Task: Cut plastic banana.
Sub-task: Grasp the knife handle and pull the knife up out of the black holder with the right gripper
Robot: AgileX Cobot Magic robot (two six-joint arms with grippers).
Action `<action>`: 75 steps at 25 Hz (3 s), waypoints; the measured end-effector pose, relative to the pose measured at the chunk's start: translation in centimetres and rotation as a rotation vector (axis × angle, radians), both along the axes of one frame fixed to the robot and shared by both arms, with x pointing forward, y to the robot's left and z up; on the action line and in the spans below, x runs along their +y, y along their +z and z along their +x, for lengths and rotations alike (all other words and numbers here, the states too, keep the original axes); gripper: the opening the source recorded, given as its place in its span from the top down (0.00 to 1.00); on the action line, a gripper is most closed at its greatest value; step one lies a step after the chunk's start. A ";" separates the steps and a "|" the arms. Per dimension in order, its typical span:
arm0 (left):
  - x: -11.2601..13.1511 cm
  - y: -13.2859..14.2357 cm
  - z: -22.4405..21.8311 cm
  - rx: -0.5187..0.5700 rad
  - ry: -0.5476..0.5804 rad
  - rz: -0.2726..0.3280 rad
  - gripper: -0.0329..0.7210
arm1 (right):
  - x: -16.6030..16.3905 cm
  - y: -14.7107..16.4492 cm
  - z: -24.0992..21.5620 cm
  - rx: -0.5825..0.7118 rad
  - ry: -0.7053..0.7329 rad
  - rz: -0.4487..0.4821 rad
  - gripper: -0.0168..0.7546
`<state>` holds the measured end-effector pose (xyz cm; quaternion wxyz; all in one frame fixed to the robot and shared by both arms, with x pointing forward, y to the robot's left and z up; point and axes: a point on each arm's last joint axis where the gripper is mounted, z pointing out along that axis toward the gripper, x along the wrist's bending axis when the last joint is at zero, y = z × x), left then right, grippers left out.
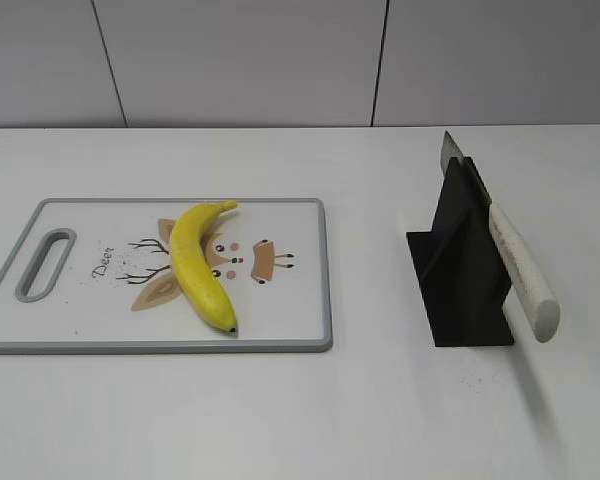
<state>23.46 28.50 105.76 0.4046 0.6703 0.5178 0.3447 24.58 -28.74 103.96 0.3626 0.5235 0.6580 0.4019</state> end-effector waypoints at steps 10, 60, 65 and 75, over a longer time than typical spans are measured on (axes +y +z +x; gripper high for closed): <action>0.0 0.0 0.0 0.000 0.000 0.000 0.17 | 0.1 2.0 2.4 0.209 -0.038 0.070 0.24; 0.0 0.0 0.0 0.000 0.000 0.000 0.18 | 10.5 -5.3 27.0 1.185 -0.016 -0.091 0.38; 0.0 0.0 0.0 0.000 0.000 0.000 0.18 | 10.4 -5.4 26.8 1.217 -0.049 -0.084 0.73; 0.0 0.0 0.0 0.000 0.000 0.001 0.19 | 10.5 -4.0 26.8 1.221 -0.064 -0.061 0.73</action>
